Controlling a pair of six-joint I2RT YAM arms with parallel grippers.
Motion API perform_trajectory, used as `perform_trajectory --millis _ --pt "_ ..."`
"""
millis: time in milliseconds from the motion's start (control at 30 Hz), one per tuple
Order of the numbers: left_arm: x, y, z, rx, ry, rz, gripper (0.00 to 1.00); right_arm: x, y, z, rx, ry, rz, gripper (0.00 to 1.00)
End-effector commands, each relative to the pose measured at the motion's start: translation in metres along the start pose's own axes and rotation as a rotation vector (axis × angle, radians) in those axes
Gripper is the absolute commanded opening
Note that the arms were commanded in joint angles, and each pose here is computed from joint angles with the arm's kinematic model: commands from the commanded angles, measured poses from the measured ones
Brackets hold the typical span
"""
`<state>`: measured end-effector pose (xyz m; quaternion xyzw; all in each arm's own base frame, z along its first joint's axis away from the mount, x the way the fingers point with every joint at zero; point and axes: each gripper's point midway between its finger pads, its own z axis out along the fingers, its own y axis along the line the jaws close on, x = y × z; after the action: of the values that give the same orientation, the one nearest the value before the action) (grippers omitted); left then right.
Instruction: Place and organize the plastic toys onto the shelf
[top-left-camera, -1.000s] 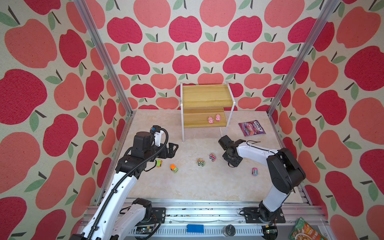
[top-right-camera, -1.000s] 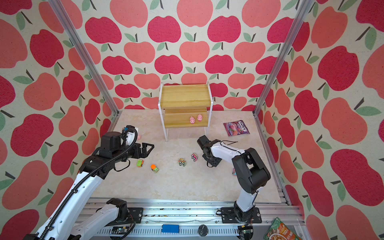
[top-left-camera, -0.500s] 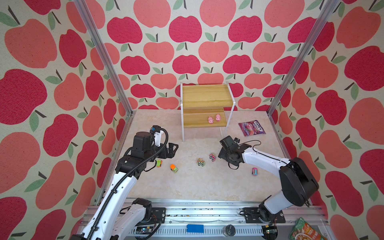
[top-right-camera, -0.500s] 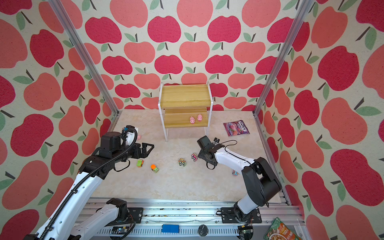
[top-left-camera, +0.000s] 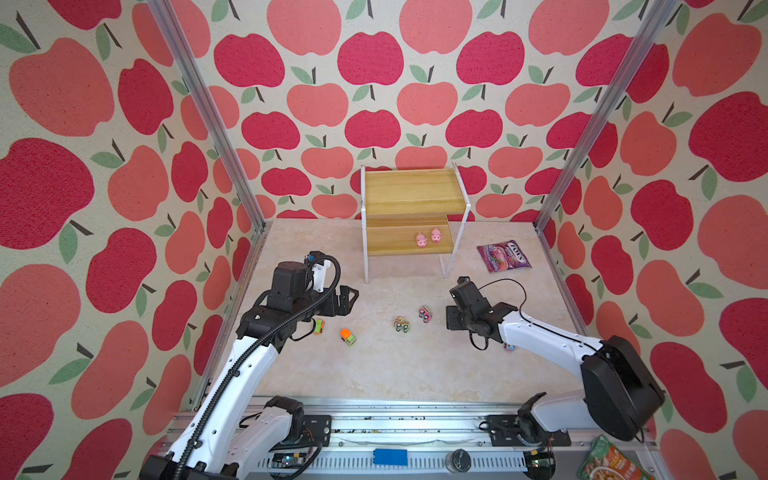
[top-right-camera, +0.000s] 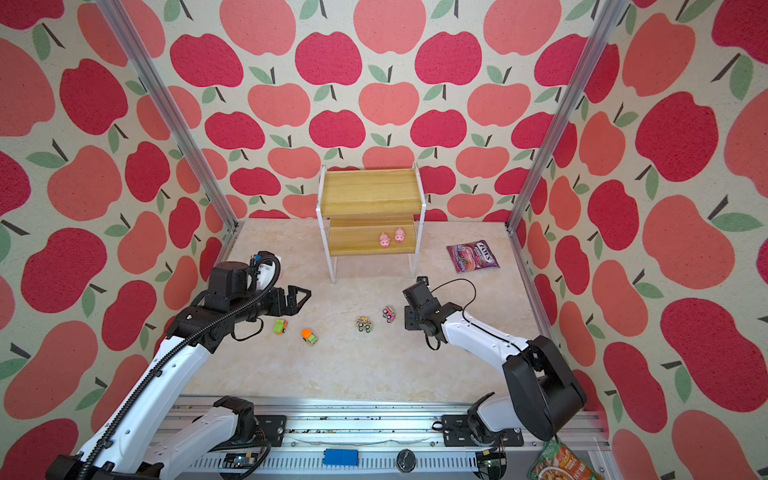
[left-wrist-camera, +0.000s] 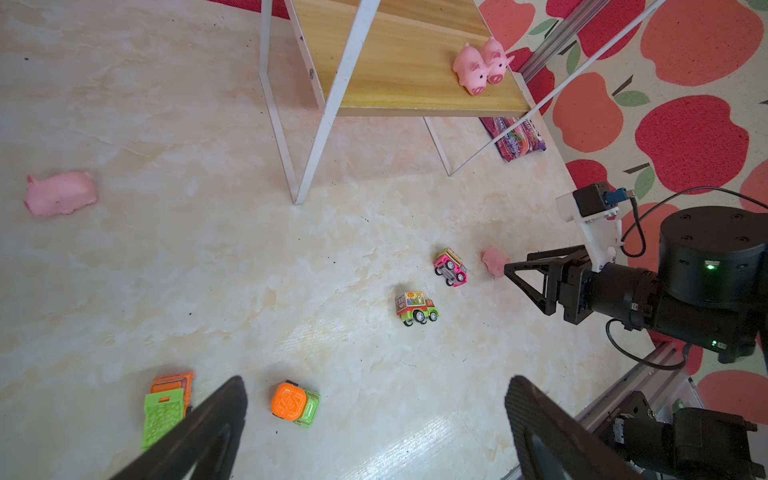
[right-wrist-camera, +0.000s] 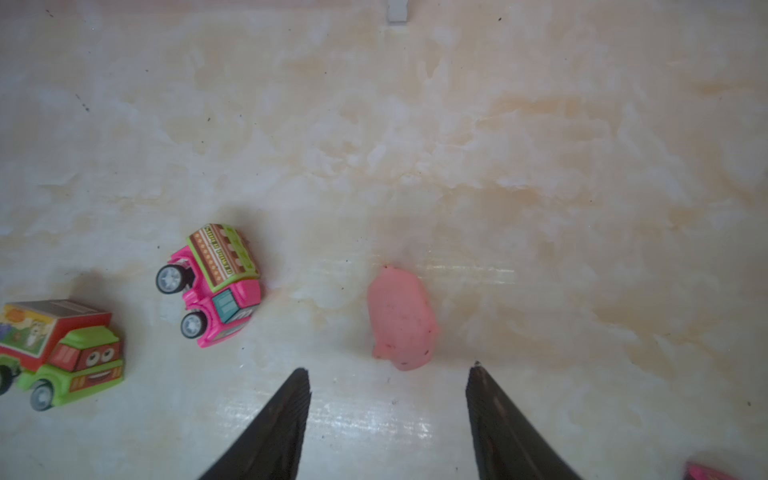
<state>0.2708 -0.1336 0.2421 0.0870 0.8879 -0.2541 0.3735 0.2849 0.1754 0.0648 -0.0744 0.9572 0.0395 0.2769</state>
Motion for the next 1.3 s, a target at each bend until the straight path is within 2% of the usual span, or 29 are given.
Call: perform_trajectory --millis 0,300,467,700,867,1133,1267 --pt "0.006 0.000 0.005 0.008 0.019 0.013 1.00 -0.004 -0.008 0.004 0.037 0.020 -0.052 0.62" --pt "0.005 -0.001 0.004 0.012 0.014 0.016 1.00 0.003 -0.002 0.026 -0.014 0.070 -0.086 0.61" --pt "0.006 -0.002 0.005 0.017 0.019 0.015 0.99 0.004 0.006 0.033 -0.055 0.061 -0.104 0.55" --pt "0.006 -0.003 0.004 0.019 0.018 0.016 0.99 0.005 0.015 0.035 -0.097 0.062 -0.064 0.49" --pt "0.006 -0.003 0.004 0.021 0.018 0.016 0.99 0.008 0.016 0.032 -0.093 0.065 -0.069 0.45" --pt "0.006 -0.005 0.004 0.028 0.018 0.018 0.99 0.012 0.016 0.032 -0.080 0.004 -0.102 0.45" --pt "0.005 -0.005 0.004 0.026 0.014 0.020 0.99 0.012 0.018 0.033 -0.070 -0.066 -0.121 0.45"
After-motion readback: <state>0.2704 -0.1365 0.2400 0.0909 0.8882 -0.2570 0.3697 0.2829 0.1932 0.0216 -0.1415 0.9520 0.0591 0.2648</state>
